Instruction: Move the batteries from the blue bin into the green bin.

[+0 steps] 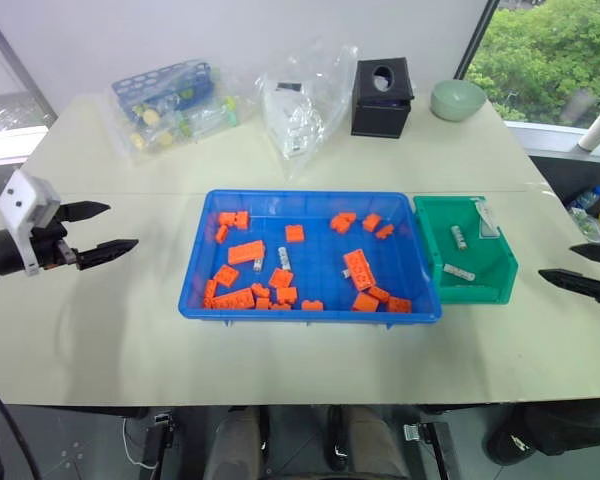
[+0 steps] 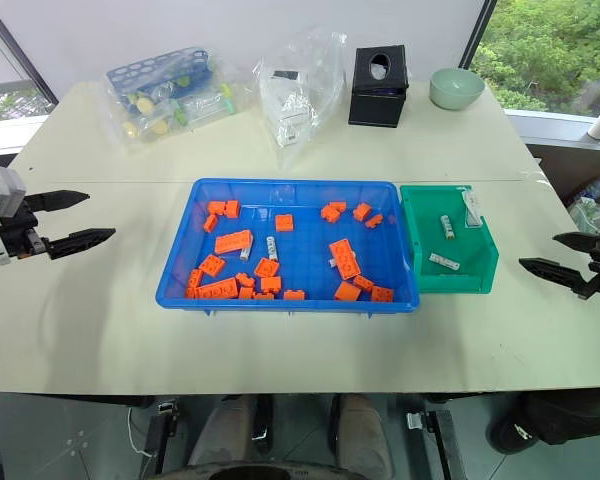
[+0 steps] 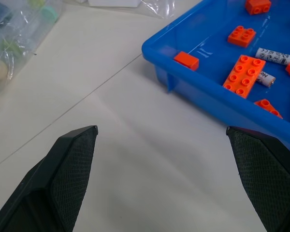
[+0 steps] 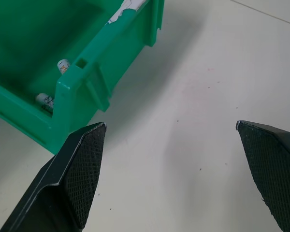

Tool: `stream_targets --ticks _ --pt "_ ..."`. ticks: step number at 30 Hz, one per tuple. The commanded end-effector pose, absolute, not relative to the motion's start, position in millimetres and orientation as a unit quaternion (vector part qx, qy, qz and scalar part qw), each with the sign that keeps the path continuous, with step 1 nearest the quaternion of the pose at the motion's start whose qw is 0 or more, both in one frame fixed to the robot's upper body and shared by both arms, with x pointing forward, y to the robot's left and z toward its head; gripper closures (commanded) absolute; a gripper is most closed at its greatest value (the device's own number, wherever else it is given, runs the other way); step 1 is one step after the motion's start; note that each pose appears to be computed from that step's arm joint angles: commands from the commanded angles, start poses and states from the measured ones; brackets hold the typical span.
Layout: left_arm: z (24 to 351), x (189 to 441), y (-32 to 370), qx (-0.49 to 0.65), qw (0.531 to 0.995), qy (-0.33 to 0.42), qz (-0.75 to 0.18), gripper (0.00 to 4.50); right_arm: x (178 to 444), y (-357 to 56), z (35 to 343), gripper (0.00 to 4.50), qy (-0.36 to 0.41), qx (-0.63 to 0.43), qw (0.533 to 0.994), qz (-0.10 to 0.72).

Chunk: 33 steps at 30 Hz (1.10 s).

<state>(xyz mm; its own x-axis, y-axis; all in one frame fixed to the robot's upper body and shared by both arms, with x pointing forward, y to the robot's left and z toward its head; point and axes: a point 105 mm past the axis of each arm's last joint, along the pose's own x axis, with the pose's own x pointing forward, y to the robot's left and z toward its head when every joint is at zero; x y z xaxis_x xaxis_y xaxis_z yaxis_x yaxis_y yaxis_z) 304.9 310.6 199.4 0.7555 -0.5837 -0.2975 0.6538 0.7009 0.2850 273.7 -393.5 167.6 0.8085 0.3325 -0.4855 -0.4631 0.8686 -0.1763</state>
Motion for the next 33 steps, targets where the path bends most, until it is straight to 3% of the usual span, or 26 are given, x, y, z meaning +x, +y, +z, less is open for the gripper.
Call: stream_targets --ticks 1,9,17,21,25,29,33 --pt "214.4 306.0 312.3 0.230 0.916 0.068 -0.321 0.00 276.7 -391.1 184.5 0.07 0.194 -0.156 0.945 0.212" --pt "219.4 317.0 318.2 0.216 0.934 0.046 -0.279 0.00 276.8 -394.4 183.2 0.07 0.197 -0.164 0.945 0.203" --pt "215.6 309.8 302.6 0.205 0.926 0.047 -0.312 0.00 285.0 -398.0 192.8 0.07 0.193 -0.182 0.945 0.191" --pt "216.3 300.8 284.0 0.192 0.917 0.044 -0.348 0.00 292.3 -383.1 208.2 0.07 0.176 -0.185 0.940 0.224" --pt "218.8 289.8 262.5 0.185 0.898 0.049 -0.397 0.00 302.2 -328.1 237.7 0.07 0.140 -0.199 0.911 0.333" --pt "220.3 280.4 244.6 0.185 0.879 0.048 -0.438 0.00 307.5 -238.6 267.5 0.07 0.083 -0.203 0.852 0.475" --pt "219.3 269.6 231.9 0.184 0.862 0.052 -0.470 0.00 316.9 -134.8 277.7 0.07 0.032 -0.207 0.786 0.582"
